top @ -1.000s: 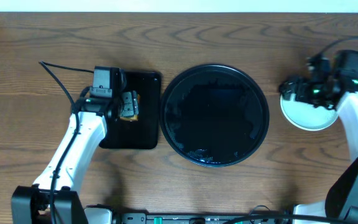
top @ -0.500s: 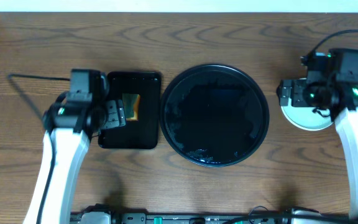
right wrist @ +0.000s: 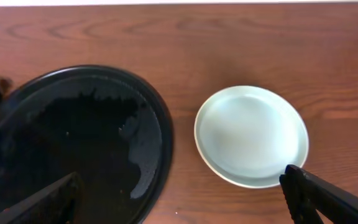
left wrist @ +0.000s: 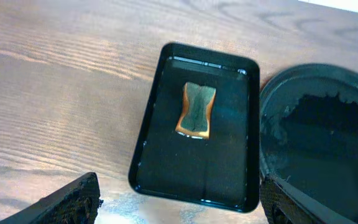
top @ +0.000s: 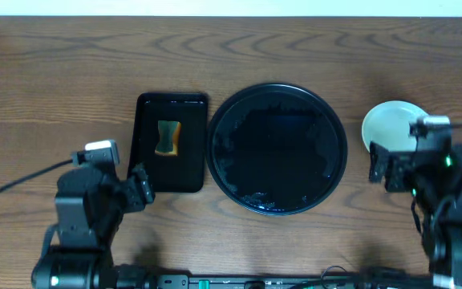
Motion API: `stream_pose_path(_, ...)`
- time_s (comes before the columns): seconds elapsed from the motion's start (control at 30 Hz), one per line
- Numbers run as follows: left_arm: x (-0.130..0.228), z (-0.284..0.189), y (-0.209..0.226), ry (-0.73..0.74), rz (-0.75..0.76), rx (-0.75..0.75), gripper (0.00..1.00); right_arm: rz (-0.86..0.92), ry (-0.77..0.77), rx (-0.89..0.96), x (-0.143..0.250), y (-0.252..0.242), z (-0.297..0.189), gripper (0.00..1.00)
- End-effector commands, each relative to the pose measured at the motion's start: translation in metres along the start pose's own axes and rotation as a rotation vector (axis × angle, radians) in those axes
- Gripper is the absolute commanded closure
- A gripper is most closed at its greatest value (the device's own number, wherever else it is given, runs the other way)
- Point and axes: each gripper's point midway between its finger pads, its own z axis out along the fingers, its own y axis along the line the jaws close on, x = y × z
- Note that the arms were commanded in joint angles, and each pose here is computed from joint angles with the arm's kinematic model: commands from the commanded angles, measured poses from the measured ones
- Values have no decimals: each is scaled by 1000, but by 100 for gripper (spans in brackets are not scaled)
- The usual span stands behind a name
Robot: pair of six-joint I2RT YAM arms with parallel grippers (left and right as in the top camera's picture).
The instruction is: Clean dirty plates on tray and stack at the side
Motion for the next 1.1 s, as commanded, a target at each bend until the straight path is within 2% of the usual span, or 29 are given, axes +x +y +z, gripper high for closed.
stream_pose_path(0.0,0,-4,-1,-20,-1,11,16,-3,4,7,9,1,-8,1)
stream_pose_path(0.4,0,-4,-1,-18,-1,11,16,23,221,-6,65,5,-18,1)
stream_pose_path(0.67,0,-4,-1,-18,-1,11,16,33,300,-11,84,7,-23,1)
stream_pose_path(0.9,0,-4,-1,-18,-1,11,16,27,286,12,85,4,-28,1)
stream_pose_path(1.07,0,-4,-1,-18,-1,11,16,6,147,-37,61,14,-34,1)
